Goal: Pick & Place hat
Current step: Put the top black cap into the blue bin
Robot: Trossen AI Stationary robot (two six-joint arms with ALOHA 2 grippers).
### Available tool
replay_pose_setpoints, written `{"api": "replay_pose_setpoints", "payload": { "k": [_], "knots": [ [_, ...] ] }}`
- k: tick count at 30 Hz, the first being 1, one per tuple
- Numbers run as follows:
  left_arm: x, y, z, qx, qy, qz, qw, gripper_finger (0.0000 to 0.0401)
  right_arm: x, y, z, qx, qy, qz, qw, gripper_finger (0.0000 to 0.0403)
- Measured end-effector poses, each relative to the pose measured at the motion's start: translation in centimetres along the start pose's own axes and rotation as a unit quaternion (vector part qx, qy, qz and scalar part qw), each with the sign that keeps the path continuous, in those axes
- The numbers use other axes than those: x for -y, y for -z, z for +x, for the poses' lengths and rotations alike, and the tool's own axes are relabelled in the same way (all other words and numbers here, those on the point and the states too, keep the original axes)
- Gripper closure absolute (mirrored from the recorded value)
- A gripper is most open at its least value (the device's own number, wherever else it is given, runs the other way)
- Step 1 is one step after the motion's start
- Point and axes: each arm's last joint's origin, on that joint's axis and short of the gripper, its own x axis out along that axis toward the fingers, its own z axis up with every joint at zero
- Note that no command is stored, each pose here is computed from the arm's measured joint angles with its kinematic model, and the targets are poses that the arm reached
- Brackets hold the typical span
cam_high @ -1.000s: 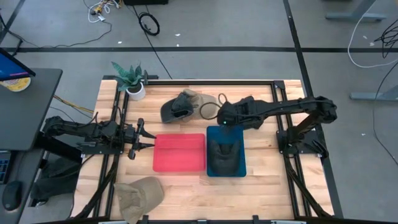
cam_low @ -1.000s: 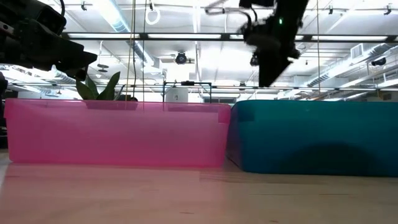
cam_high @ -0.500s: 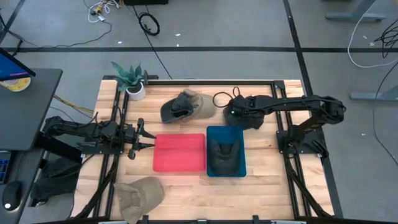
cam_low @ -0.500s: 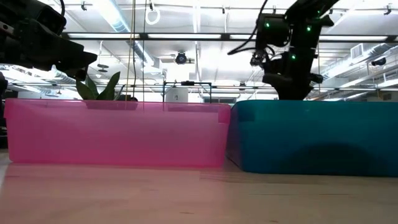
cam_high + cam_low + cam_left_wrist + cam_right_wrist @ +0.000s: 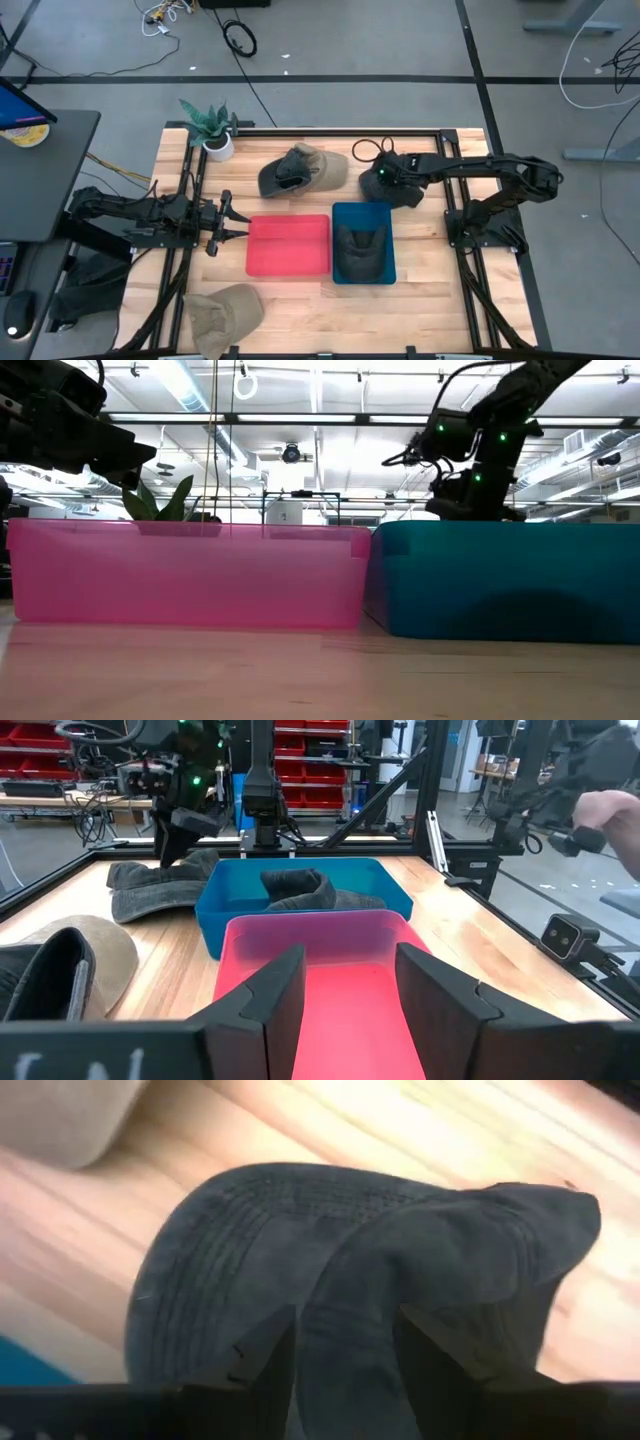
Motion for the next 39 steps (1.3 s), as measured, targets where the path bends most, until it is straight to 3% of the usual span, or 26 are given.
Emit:
{"api": "replay_pose_setpoints", "payload": {
  "k": [5,13,17,24,30,39],
  "knots": [
    [0.0,0.0,0.0,0.0,0.0,0.0,1.0,0.024,0.8,0.4,1.5,-0.003,-0.034,0.011,0.999,0.0231],
    [0.0,0.0,0.0,0.0,0.0,0.0,1.0,0.024,1.9,0.8,2.5,-0.007,-0.032,0.017,0.999,0.0246],
    [0.0,0.0,0.0,0.0,0.0,0.0,1.0,0.024,1.9,0.6,2.5,-0.002,-0.034,0.017,0.999,0.0282],
    [0.0,0.0,0.0,0.0,0.0,0.0,1.0,0.024,1.8,0.7,2.5,-0.009,-0.048,-0.017,0.999,0.039],
    [0.0,0.0,0.0,0.0,0.0,0.0,1.0,0.024,1.8,0.4,2.2,-0.005,-0.046,-0.032,0.998,0.0391],
    [0.0,0.0,0.0,0.0,0.0,0.0,1.0,0.024,0.8,-1.3,-1.8,0.097,-0.05,-0.063,0.992,0.0396]
  ]
}}
